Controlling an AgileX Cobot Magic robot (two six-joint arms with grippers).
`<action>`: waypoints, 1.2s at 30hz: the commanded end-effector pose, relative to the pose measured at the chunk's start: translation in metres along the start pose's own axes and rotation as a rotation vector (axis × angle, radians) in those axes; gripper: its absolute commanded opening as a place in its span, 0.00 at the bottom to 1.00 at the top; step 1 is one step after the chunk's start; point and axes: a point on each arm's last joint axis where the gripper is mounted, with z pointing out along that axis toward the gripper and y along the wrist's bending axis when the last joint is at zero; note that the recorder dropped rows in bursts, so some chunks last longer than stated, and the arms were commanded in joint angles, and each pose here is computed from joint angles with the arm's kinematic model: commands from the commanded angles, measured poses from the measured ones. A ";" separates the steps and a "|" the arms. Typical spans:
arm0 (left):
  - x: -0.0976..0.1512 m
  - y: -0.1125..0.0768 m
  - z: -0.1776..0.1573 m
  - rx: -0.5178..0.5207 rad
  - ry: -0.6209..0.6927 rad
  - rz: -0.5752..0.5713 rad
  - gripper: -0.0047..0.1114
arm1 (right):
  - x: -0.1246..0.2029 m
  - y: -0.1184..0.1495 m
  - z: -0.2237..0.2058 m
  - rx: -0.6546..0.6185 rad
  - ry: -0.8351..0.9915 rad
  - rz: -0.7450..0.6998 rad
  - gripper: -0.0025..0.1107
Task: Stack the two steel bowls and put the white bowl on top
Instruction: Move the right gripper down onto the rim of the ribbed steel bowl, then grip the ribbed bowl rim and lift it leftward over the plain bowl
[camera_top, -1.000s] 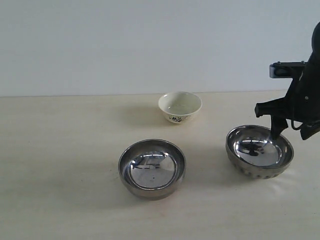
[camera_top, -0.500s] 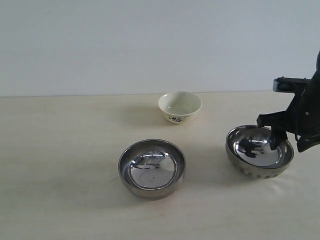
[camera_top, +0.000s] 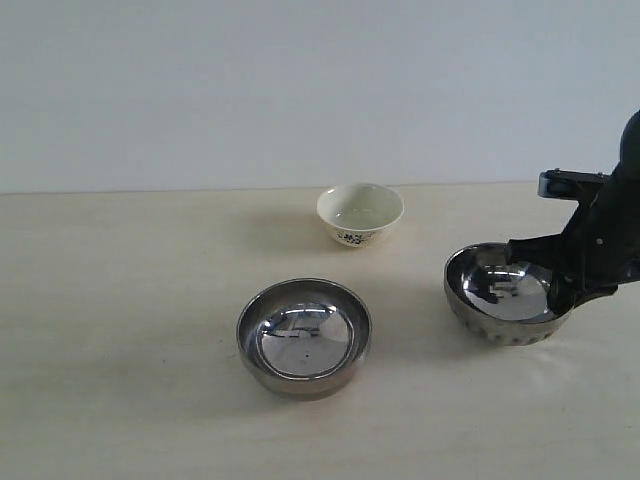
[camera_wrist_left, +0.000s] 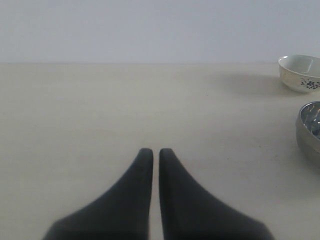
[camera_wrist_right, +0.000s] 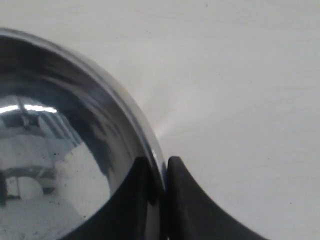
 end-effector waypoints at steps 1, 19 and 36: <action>0.001 0.000 0.000 -0.001 -0.003 -0.018 0.07 | -0.003 -0.002 -0.002 0.007 -0.031 -0.012 0.02; 0.001 0.000 0.000 -0.001 -0.003 -0.018 0.07 | 0.002 0.015 -0.060 -0.139 -0.064 -0.055 0.02; 0.001 0.000 0.000 -0.001 -0.003 -0.018 0.07 | 0.052 0.060 -0.124 -0.325 -0.160 -0.163 0.02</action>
